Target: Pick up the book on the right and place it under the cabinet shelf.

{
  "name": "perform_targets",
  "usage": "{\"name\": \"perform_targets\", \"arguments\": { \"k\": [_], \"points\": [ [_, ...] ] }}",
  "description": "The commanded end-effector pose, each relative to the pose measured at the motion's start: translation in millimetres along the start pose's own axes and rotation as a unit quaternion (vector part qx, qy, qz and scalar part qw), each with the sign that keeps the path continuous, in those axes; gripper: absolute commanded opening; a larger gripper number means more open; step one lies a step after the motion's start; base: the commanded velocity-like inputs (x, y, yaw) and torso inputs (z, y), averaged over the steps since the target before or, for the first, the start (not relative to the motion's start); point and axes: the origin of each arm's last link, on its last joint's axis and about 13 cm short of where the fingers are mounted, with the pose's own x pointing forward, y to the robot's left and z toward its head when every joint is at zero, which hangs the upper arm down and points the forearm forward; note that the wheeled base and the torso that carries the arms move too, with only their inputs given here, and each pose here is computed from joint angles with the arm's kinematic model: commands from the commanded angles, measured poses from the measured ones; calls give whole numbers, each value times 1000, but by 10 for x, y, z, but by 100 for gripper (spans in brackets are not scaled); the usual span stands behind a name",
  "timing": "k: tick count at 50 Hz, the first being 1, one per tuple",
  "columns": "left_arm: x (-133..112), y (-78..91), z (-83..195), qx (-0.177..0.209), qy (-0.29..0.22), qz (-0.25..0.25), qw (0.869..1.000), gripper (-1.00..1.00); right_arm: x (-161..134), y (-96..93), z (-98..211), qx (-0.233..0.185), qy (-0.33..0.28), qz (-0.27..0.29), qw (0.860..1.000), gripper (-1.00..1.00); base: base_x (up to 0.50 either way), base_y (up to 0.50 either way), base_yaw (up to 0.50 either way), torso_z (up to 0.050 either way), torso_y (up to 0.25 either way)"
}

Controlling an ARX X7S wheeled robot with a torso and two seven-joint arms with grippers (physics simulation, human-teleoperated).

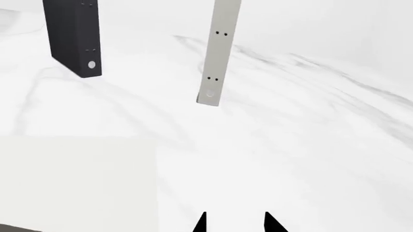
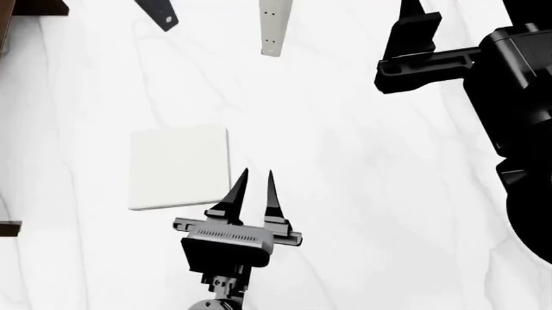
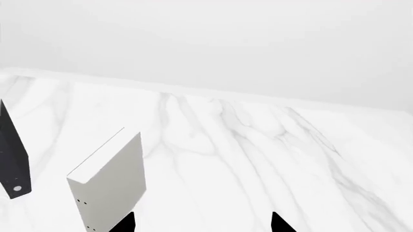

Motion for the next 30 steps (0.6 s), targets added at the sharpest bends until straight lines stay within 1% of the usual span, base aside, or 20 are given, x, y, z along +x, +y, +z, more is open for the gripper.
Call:
{"name": "perform_targets", "arguments": {
  "k": [1, 5, 30],
  "points": [
    [65, 396, -111, -34, 84, 149, 985, 100, -10, 12, 37, -3, -3, 3, 1000, 100, 0, 3, 4, 0, -10],
    [82, 441, -86, -30, 82, 157, 984, 100, -13, 13, 47, -3, -4, 4, 1000, 100, 3, 3, 5, -3, -3],
    [168, 598, -21, -11, 74, 178, 981, 100, -31, 17, 50, -4, -5, 3, 1000, 100, 2, 3, 4, -2, -5]
  ]
}}
